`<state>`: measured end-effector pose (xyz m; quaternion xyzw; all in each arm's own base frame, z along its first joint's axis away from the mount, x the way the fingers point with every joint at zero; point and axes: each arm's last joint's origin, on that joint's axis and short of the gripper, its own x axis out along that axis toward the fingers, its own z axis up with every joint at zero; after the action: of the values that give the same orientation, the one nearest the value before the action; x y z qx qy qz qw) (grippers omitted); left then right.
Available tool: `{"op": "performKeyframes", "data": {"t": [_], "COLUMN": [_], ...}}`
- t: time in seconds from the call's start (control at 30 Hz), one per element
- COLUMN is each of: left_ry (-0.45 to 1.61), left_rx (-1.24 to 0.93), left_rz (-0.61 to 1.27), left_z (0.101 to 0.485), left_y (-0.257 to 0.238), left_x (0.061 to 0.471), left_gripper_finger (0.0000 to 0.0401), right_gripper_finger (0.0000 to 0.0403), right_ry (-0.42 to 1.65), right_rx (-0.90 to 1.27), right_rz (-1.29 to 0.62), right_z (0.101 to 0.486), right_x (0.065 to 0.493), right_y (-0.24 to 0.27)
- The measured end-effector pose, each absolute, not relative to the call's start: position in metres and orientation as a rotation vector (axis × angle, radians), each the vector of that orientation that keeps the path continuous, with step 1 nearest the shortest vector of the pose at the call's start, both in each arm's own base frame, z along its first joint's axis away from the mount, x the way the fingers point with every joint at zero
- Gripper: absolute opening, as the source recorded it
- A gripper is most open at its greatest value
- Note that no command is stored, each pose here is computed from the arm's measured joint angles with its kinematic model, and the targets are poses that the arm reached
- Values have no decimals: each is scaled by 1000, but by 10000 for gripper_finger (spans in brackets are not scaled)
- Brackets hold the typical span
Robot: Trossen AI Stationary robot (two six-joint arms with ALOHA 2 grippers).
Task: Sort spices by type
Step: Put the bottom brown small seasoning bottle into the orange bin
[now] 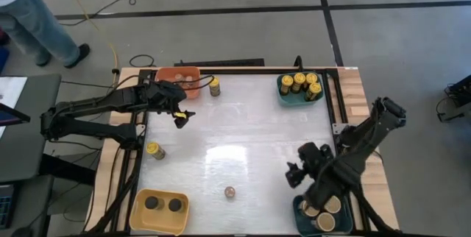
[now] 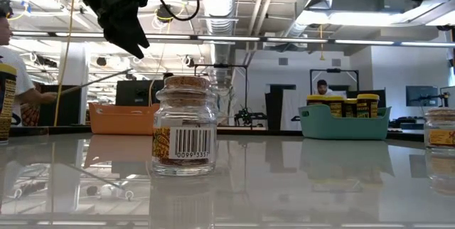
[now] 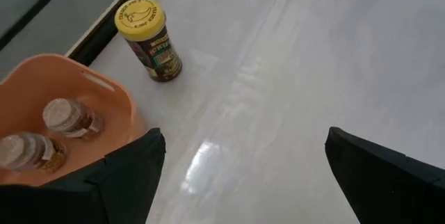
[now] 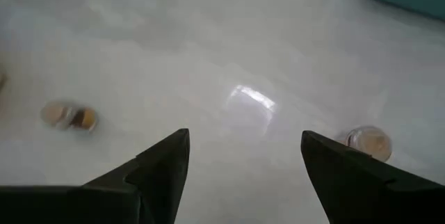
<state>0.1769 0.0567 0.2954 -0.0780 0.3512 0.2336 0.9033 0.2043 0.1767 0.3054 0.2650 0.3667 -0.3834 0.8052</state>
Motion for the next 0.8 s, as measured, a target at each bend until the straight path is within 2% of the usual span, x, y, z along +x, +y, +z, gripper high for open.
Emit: {"op": "performKeyframes", "data": {"t": [0.2, 0.47, 0.63, 0.8], "left_ry": [729, 686, 646, 695], "left_rx": [-162, -429, -578, -649], "left_rz": [470, 497, 544, 549], "left_z": [295, 294, 294, 294], "left_y": [51, 42, 14, -24], "left_x": [178, 180, 187, 211], "left_gripper_finger": [398, 393, 393, 393], "right_gripper_finger": [302, 302, 302, 302], "right_ry": [769, 792, 833, 845], "right_rx": [598, 546, 456, 435], "right_rz": [-891, -886, -842, -834], "right_z": [305, 305, 306, 305], "right_x": [217, 222, 222, 221], "right_y": [160, 154, 154, 154]}}
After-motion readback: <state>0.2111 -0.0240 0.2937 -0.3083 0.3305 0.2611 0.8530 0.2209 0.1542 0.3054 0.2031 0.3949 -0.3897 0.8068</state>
